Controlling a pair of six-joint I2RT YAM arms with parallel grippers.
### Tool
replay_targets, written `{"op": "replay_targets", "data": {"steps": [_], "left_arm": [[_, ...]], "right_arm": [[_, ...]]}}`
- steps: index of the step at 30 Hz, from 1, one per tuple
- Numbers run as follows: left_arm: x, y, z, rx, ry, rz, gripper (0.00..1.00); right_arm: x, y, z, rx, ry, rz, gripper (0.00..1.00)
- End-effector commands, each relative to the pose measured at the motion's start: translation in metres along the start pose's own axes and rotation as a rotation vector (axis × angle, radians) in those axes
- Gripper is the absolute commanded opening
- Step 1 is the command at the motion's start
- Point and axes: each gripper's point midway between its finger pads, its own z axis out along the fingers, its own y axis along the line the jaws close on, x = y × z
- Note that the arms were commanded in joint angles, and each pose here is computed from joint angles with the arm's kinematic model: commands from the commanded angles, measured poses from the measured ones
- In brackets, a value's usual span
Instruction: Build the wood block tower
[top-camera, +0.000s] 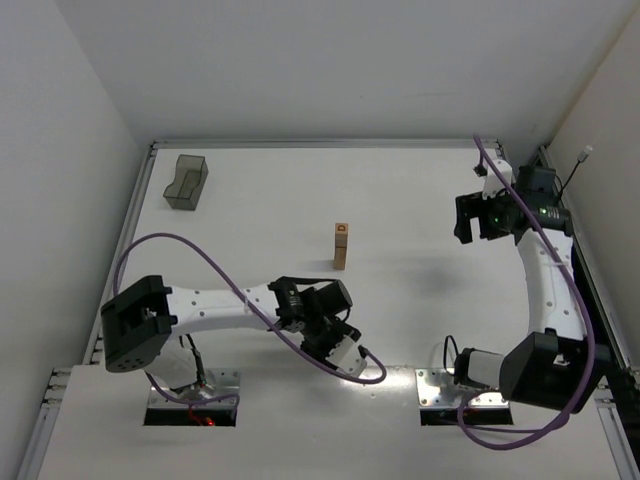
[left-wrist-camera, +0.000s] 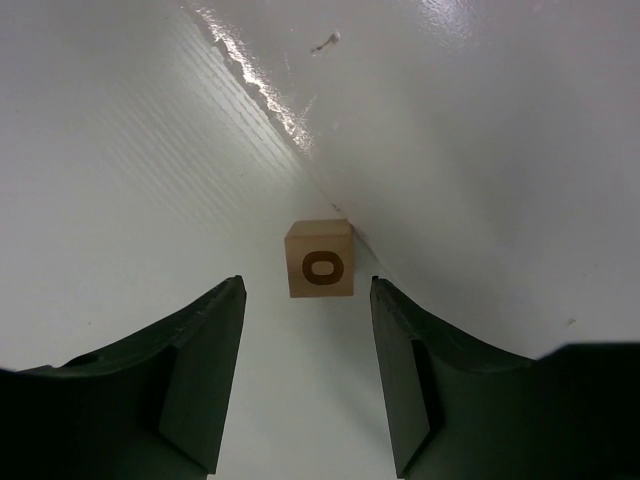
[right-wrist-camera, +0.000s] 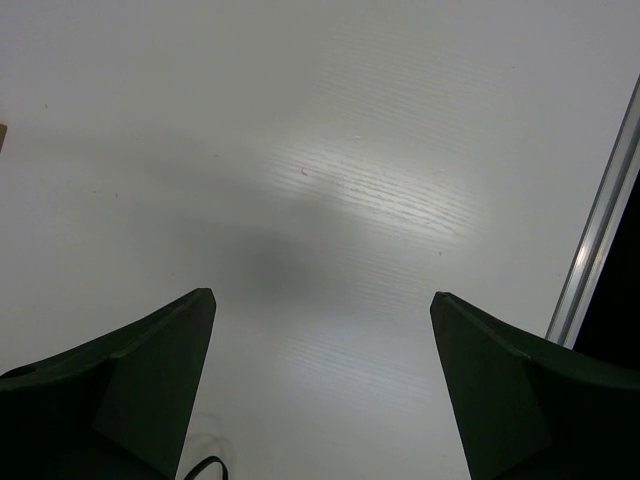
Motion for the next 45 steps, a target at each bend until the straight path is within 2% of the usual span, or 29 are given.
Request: {"op": "replay_targets", "data": {"steps": [1, 13, 22, 35, 38, 39, 42, 45], "left_arm": [[-0.011, 0.002, -0.001, 0.031, -0.051, 0.048, 0.49], [0.012, 0.006, 0.017, 0.078, -0.011, -0.031, 0.49], [0.015, 0.010, 0.023, 0.096, -0.009, -0.031, 0.48], [0.013, 0.006, 0.026, 0.106, -0.019, -0.012, 0.31], [0.013, 0.009, 0.026, 0.094, -0.015, -0.007, 0.18], [0.013, 0.011, 0.024, 0.082, -0.010, -0.003, 0.11], [0.010, 0.018, 0.020, 0.052, 0.000, -0.068, 0.00], [-0.012, 0.023, 0.010, 0.001, -0.055, -0.202, 0.00]], "right_arm": [[-0.016, 0.001, -0.006, -0.026, -0.046, 0.005, 0.86], [-0.013, -0.004, -0.004, -0.029, -0.033, 0.015, 0.86], [-0.010, -0.006, 0.000, -0.038, -0.021, 0.019, 0.86], [-0.004, -0.010, 0.003, -0.040, -0.008, 0.029, 0.86], [-0.004, -0.010, 0.003, -0.040, -0.008, 0.029, 0.86], [-0.004, -0.010, 0.003, -0.040, -0.008, 0.029, 0.86], [-0.006, -0.006, 0.003, -0.064, -0.019, 0.029, 0.86], [-0.009, 0.000, 0.004, -0.102, -0.027, 0.033, 0.86]]}}
